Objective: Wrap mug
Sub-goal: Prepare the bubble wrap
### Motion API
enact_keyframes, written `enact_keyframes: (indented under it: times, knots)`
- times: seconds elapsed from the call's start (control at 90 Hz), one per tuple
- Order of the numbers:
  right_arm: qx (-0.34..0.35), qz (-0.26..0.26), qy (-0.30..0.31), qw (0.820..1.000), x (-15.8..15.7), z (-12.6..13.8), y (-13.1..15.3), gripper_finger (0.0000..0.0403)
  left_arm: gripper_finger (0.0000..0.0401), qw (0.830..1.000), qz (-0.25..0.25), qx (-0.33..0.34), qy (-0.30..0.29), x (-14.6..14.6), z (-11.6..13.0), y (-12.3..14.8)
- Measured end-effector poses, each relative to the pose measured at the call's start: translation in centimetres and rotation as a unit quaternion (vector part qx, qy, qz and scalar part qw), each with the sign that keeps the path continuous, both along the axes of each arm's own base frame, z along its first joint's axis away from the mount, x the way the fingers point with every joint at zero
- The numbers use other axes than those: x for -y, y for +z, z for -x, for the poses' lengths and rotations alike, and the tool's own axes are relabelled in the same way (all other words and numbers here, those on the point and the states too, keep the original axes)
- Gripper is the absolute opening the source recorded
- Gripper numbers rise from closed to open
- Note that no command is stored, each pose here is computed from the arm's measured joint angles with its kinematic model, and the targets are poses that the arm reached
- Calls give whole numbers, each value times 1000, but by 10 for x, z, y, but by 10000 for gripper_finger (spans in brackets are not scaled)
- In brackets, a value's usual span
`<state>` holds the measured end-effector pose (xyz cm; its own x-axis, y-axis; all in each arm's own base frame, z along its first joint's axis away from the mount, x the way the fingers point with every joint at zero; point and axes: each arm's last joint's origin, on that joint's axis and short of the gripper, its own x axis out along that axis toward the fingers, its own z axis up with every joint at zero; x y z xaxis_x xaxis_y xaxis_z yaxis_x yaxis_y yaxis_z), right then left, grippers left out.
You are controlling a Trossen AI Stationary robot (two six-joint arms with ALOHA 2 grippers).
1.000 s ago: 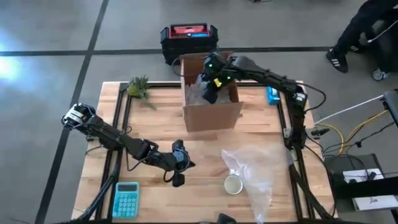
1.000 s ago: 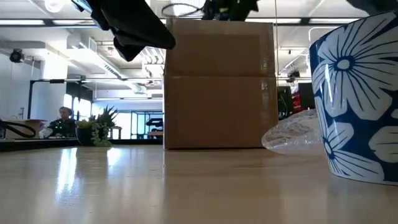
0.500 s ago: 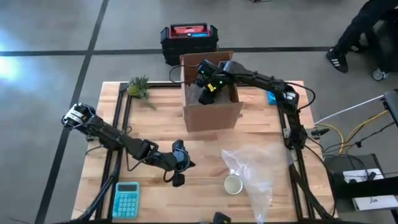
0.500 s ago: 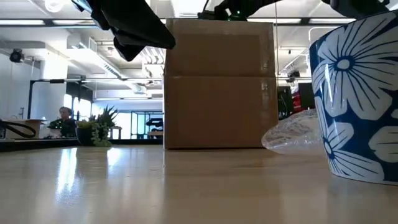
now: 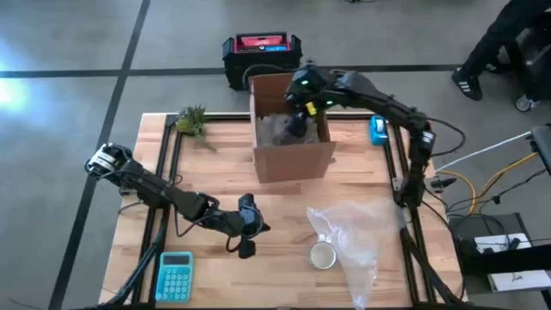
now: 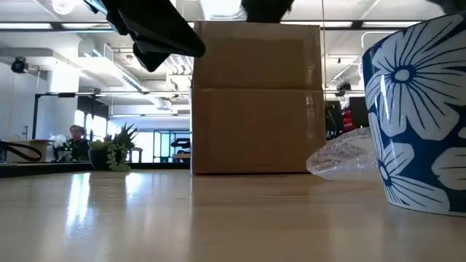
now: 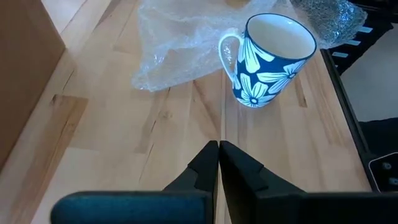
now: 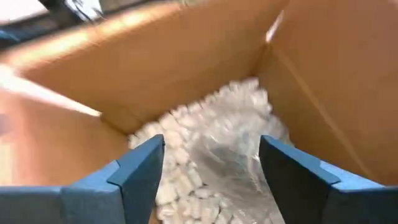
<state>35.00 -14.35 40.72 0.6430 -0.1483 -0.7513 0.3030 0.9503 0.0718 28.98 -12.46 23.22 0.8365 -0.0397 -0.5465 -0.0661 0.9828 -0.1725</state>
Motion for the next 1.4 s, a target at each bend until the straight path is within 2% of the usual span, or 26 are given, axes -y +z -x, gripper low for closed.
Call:
enact_keyframes:
  times: [0.156,0.356,0.456,0.633,0.756,0.889,1.089,1.267,1.4]
  knots:
    - [-10,-7,53,999,-53,31,28,256,1,1000,0,0,0,0,0,0]
    - [-63,-51,116,990,-131,57,19,244,1,1000,1,3,0,0,0,0]
    - [-117,-63,103,986,-168,69,-9,232,1,1000,1,4,0,0,0,1]
    - [-231,13,43,972,-212,91,-90,212,1,1000,1,4,0,0,0,1]
    - [-262,13,42,964,-225,98,-143,203,1,1000,2,5,1,0,-1,1]
    - [-214,-6,55,975,-228,92,-180,199,1,1000,2,8,2,0,-1,1]
    - [-148,-26,47,987,-224,84,-202,201,1,1000,1,9,3,0,-1,1]
    - [-170,-36,16,985,-222,85,-221,193,1,1000,1,8,3,0,-1,1]
    - [-197,-28,16,980,-224,81,-237,185,1,1000,1,8,3,0,-1,1]
